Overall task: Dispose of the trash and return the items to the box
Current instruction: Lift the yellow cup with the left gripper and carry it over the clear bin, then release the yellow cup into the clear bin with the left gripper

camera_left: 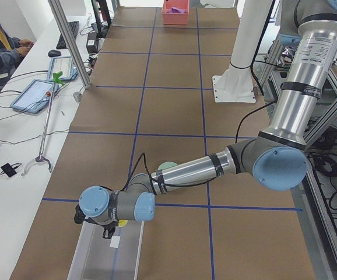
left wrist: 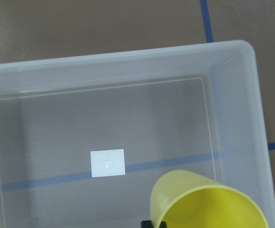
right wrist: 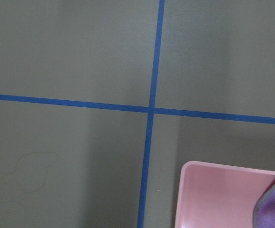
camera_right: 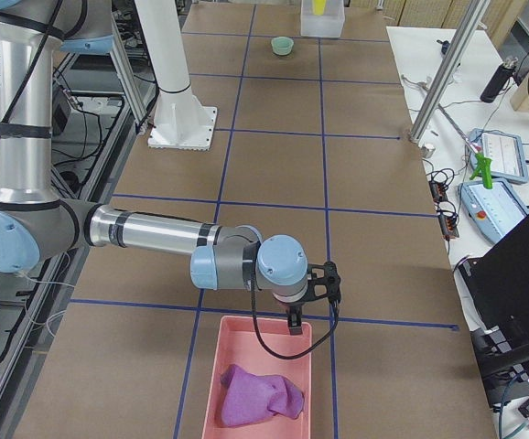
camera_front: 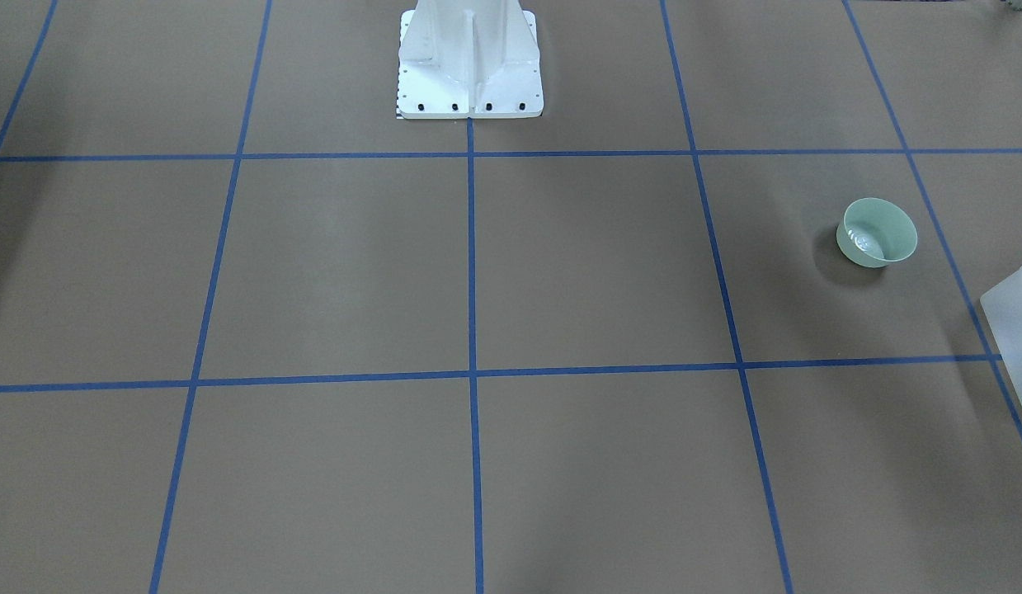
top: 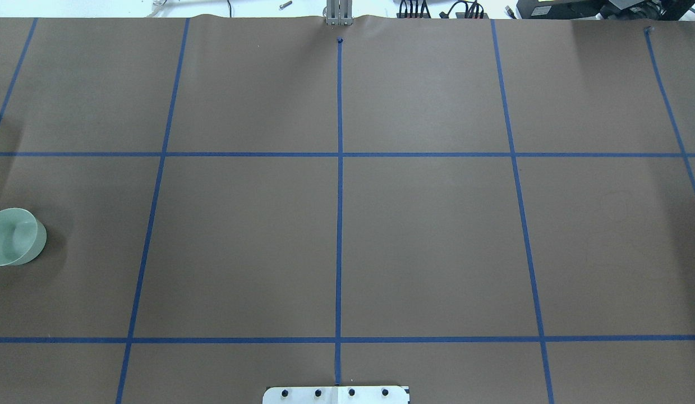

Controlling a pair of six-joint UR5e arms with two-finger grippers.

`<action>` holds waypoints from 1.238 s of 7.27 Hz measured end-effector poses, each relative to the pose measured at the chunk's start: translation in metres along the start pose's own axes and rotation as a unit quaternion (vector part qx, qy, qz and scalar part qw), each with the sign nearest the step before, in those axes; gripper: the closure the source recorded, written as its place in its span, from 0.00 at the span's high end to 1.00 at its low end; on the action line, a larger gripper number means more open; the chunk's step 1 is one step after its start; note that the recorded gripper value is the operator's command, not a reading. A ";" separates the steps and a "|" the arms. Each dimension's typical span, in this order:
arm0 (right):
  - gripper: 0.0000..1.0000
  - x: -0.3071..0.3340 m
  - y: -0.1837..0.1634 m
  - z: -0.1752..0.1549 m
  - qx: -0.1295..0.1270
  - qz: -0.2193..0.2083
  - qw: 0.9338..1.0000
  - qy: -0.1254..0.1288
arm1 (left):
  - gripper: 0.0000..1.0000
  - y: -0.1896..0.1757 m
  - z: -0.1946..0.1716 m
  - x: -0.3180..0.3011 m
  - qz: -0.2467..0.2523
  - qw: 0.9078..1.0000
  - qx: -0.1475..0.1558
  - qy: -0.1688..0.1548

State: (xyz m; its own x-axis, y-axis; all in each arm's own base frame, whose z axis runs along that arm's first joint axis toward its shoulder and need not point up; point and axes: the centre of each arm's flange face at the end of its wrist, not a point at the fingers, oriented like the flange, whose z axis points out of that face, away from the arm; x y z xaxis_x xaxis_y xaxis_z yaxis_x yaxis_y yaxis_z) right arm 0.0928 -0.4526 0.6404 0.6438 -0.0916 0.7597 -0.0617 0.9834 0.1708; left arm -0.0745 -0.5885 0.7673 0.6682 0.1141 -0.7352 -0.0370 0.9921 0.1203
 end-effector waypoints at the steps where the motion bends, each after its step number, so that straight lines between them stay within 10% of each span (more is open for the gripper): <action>1: 1.00 -0.012 -0.004 -0.002 0.002 0.002 1.000 -0.001 | 0.15 0.000 0.013 0.007 -0.006 1.000 -0.004 -0.004; 2: 1.00 -0.020 -0.006 -0.003 0.002 0.004 1.000 -0.001 | 0.49 0.000 0.023 0.012 -0.009 1.000 -0.011 -0.006; 3: 1.00 -0.024 -0.007 -0.002 0.001 0.005 1.000 -0.002 | 0.57 0.000 0.033 0.018 -0.010 1.000 -0.022 -0.007; 7: 1.00 -0.027 -0.007 0.000 -0.002 0.005 1.000 -0.002 | 0.65 -0.015 0.011 0.034 -0.018 1.000 -0.022 -0.006; 9: 1.00 -0.027 -0.007 0.001 -0.003 0.005 1.000 -0.003 | 0.69 -0.029 -0.055 0.080 -0.034 0.999 -0.011 -0.006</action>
State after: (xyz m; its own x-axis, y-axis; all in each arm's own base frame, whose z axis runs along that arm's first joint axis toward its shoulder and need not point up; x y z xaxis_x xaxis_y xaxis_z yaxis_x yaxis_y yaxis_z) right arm 0.0749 -0.4570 0.6190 0.6379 -0.0823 0.7657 -0.0634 0.9853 0.1587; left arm -0.0613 -0.6049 0.6682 0.6786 0.0464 -0.7330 -0.0072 0.9984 0.0566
